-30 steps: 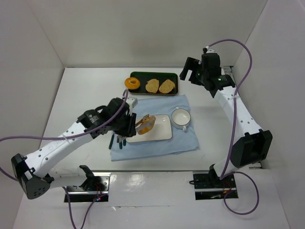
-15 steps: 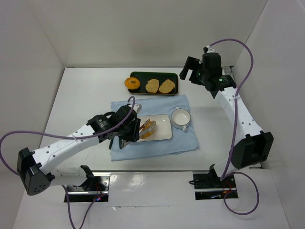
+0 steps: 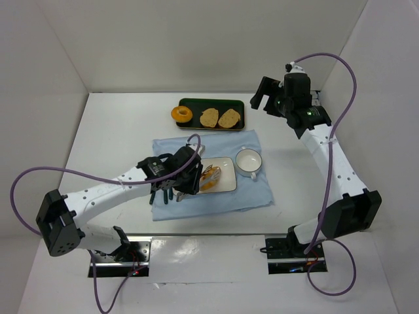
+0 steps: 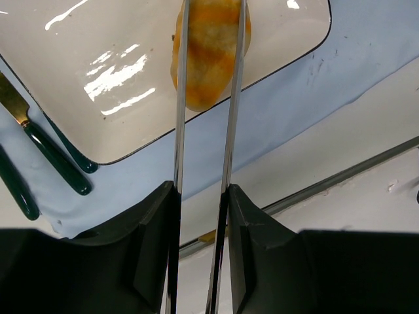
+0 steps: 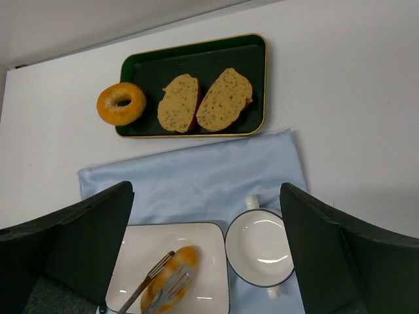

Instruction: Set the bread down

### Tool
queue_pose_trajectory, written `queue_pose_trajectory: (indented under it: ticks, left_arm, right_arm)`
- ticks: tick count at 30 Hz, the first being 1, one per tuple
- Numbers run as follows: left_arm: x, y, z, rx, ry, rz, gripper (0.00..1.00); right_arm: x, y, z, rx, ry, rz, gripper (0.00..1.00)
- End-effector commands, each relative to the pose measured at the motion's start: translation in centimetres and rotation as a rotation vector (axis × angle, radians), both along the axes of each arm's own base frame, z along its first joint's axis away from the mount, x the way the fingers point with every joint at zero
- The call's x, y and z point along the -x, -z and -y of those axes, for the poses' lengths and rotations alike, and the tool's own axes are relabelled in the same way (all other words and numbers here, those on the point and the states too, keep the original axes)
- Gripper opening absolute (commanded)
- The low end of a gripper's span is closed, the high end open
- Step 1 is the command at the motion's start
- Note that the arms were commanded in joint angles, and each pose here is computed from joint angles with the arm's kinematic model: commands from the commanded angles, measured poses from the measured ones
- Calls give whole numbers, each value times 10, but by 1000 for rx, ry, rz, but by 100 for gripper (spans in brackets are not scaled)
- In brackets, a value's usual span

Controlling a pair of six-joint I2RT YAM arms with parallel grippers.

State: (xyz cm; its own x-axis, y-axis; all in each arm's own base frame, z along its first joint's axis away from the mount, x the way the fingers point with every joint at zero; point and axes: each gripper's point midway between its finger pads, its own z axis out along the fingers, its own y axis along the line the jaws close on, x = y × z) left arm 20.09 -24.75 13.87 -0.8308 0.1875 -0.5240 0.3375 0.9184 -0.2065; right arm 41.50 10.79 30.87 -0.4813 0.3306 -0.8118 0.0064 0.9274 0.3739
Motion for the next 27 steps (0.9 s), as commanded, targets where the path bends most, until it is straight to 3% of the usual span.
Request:
queue_pose_trajectory:
  ticks: [1, 11, 15, 20, 27]
  left_arm:
    - [-5, 1, -3, -20, -20, 26, 43]
    - [2, -11, -17, -54, -65, 4, 68]
    - [1, -13, -13, -47, -67, -8, 68]
    - [-1, -51, -13, 62, -92, 73, 68]
    - [-11, -79, -14, 104, -108, 115, 67]
  right_arm:
    - [5, -17, 10, -1, 27, 43, 100]
    - [-1, -8, 7, -11, 22, 22, 100]
    - [-2, -10, 4, -25, 18, 28, 100]
    - [-2, -6, 3, -28, 10, 24, 100]
    - [-2, 0, -2, -53, -3, 14, 100]
